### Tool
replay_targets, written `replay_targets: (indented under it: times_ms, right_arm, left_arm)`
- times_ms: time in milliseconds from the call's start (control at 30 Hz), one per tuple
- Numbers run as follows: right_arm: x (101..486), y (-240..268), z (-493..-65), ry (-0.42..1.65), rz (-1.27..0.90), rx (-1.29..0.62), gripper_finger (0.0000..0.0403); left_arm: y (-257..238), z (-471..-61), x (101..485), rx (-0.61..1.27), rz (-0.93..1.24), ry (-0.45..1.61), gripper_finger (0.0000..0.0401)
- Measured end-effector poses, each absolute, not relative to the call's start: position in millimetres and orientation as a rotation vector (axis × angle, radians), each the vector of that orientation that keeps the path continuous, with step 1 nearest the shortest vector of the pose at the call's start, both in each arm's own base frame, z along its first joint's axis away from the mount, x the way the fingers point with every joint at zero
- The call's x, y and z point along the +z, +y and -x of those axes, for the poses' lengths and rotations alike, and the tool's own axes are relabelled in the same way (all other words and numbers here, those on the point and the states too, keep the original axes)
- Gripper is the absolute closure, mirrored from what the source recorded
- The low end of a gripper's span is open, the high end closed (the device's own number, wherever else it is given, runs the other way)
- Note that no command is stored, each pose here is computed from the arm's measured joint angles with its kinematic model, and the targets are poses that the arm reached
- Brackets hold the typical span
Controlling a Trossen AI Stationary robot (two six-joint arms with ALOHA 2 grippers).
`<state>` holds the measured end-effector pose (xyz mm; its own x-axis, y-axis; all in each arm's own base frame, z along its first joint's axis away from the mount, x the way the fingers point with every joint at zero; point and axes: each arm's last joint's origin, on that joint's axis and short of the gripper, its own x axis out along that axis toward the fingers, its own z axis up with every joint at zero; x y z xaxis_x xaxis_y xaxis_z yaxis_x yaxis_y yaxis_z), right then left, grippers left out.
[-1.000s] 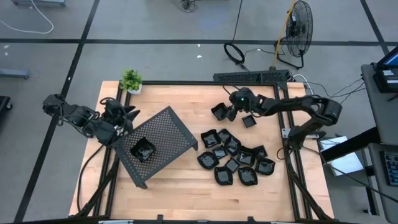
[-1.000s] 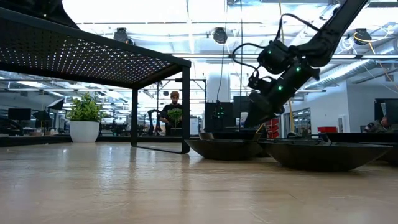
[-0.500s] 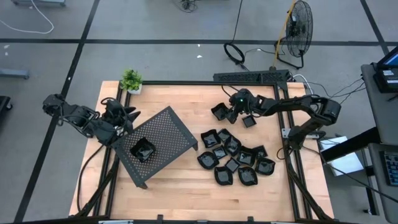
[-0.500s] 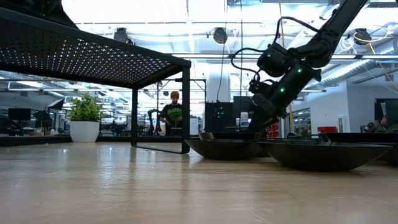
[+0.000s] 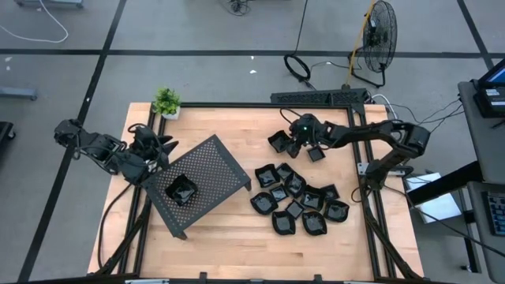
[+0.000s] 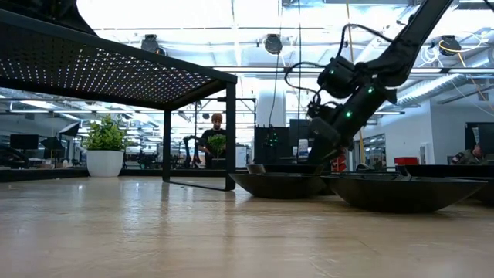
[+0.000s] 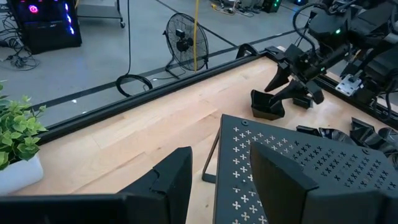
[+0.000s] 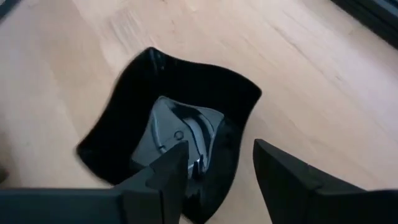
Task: Pick & Place Mini shaped plates
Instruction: Stack the distorted square plate on top of the distorted square plate on the shelf
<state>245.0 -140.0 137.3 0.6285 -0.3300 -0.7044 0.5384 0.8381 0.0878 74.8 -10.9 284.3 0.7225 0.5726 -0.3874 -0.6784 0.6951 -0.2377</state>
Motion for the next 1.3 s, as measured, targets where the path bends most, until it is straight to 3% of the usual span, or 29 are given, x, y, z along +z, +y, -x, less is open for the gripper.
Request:
replay_targets:
  times_ms: [233,433,600,867,1300]
  right_arm:
    - [120,-144,-252,0.734,-0.317,-0.513,0.0235]
    - [127,-145,-254,0.682,-0.301,-0.511,0.0244]
    - [134,-145,-253,0.665,-0.281,-0.506,0.0278]
    - [128,-142,-248,0.754,-0.296,-0.497,0.0366]
    - [130,-142,-250,0.749,-0.19,-0.457,0.0402]
  left_arm:
    - [-11,-75,284,0.708,0.382,0.297,0.0238]
    - [-11,-75,284,0.706,0.369,0.302,0.0238]
    - [-11,-75,284,0.706,0.37,0.302,0.0238]
    - [-11,-75,284,0.707,0.373,0.3,0.0238]
    - [-11,-75,284,0.709,0.381,0.296,0.0238]
